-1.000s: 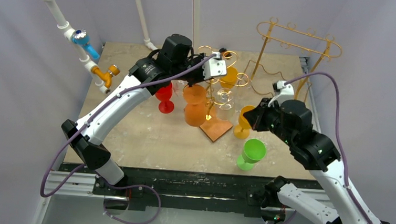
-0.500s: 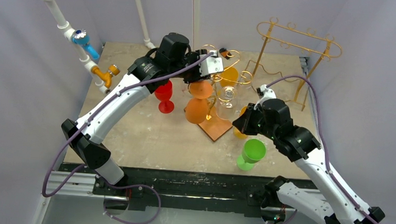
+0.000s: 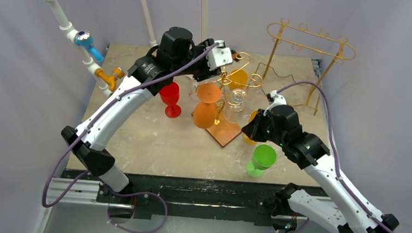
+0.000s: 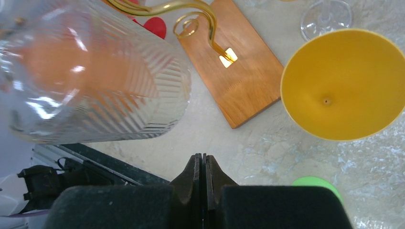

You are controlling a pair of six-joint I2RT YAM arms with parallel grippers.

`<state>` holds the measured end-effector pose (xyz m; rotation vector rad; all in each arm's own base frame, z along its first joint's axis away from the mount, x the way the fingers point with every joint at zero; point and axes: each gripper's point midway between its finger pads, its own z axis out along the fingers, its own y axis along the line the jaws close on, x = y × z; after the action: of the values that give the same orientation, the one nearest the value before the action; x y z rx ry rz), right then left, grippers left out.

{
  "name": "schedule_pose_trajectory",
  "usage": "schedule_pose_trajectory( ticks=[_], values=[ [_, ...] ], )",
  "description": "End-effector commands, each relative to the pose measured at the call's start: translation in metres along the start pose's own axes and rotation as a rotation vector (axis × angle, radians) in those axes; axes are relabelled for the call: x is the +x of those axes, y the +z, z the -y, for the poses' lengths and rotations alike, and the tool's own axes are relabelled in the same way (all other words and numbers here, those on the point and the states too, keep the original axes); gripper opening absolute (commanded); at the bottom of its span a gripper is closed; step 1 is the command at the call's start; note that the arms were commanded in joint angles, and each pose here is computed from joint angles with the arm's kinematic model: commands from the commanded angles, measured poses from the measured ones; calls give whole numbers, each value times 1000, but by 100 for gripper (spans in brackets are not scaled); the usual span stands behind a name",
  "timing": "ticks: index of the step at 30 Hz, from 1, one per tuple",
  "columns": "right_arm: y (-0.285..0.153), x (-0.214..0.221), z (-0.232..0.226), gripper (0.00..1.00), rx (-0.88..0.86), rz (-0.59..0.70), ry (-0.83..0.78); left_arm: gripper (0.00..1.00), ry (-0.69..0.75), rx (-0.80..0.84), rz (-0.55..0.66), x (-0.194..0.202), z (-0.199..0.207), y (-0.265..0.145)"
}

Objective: Place the wine glass upside down on the wine glass rack
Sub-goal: Move the wine glass to the center of the board.

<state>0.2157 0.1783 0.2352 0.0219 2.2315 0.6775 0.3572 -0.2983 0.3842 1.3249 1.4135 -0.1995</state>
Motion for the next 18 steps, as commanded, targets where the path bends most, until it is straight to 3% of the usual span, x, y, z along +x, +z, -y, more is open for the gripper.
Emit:
schedule_pose_trajectory(
  ticks=[1, 10, 15, 18],
  values=[
    [0, 5, -1, 0, -21, 20, 79, 53, -40, -76, 121, -45, -21, -32],
    [25, 51, -2, 0, 24, -80, 74, 62, -129, -4, 87, -41, -8, -27],
    [10, 39, 8, 0, 68, -29, 50, 71, -160, -9, 71, -39, -8, -31],
    [8, 44, 15, 14, 92, -40, 45, 80, -187, -8, 58, -39, -7, -35]
  ],
)
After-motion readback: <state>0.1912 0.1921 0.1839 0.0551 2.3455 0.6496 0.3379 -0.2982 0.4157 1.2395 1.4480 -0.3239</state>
